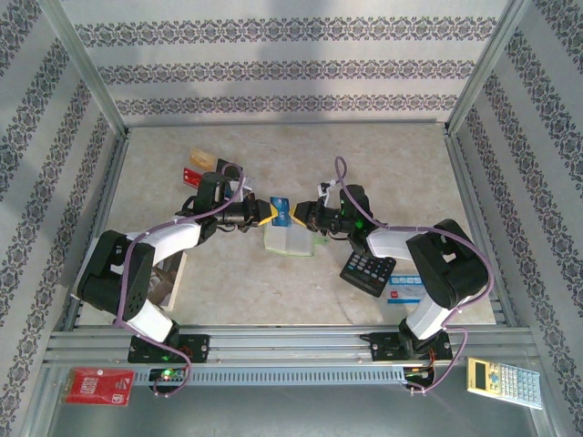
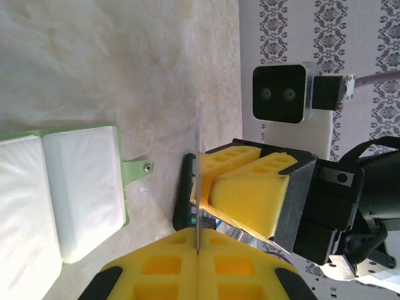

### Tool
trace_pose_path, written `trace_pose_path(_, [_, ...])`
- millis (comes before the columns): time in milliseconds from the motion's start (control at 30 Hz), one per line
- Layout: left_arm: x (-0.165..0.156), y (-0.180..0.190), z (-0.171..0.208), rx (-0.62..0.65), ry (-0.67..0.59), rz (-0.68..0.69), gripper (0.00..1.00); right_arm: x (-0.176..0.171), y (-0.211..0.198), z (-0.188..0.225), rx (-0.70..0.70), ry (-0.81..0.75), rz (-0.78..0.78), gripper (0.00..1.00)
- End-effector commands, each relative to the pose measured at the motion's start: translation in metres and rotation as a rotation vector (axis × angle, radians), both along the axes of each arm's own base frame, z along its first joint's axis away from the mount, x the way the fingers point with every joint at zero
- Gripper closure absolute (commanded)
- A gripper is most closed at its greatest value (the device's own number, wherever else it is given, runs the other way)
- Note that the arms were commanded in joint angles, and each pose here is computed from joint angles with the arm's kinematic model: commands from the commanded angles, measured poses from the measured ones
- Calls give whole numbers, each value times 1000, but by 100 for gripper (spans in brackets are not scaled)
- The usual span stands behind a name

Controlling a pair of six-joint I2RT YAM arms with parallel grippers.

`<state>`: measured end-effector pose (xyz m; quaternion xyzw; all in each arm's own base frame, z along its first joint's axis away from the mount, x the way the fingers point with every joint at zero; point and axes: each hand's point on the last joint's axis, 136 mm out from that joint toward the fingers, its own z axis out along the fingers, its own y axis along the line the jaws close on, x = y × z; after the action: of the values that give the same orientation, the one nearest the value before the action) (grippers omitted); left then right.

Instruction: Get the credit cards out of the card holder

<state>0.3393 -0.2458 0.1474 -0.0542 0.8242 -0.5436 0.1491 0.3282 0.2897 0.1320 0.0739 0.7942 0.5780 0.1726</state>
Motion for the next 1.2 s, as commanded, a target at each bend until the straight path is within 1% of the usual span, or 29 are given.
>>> trace_pose_path(0, [8,17,-3,83,-8,49,100,4,-13,-8,-56,-11,-47,75])
trace_pose_path(133, [8,44,-21,253,31,123,100,4,-26,-25,-150,13,-93,67])
trace_pose_path(333, [10,88,-31,483,72,243,100,3,-54,-46,-356,34,-164,54])
trace_pose_path(400, [11,102,-30,553,81,286,100,2,-65,-50,-426,34,-187,49])
trace_pose_path(467, [12,118,-28,625,94,334,100,0,-77,-53,-497,33,-218,41])
trace_pose_path(533, [14,133,-23,689,98,383,100,-1,-88,-53,-551,23,-238,38])
trace_pose_path(667, [18,162,-11,811,99,492,100,-1,-102,-46,-622,-35,-266,27])
trace_pose_path(767, [23,174,-2,856,107,563,100,1,-113,-38,-665,-84,-293,15])
trace_pose_path(867, [30,182,2,865,146,640,100,4,-119,-30,-698,-136,-306,3])
trace_pose_path(900, [32,184,2,866,169,665,100,5,-120,-28,-708,-148,-308,2])
trace_pose_path(1000, [40,187,-1,858,253,747,100,9,-122,-24,-731,-169,-304,2])
trace_pose_path(1167, [59,184,-9,807,360,861,100,17,-121,-18,-731,-176,-290,2])
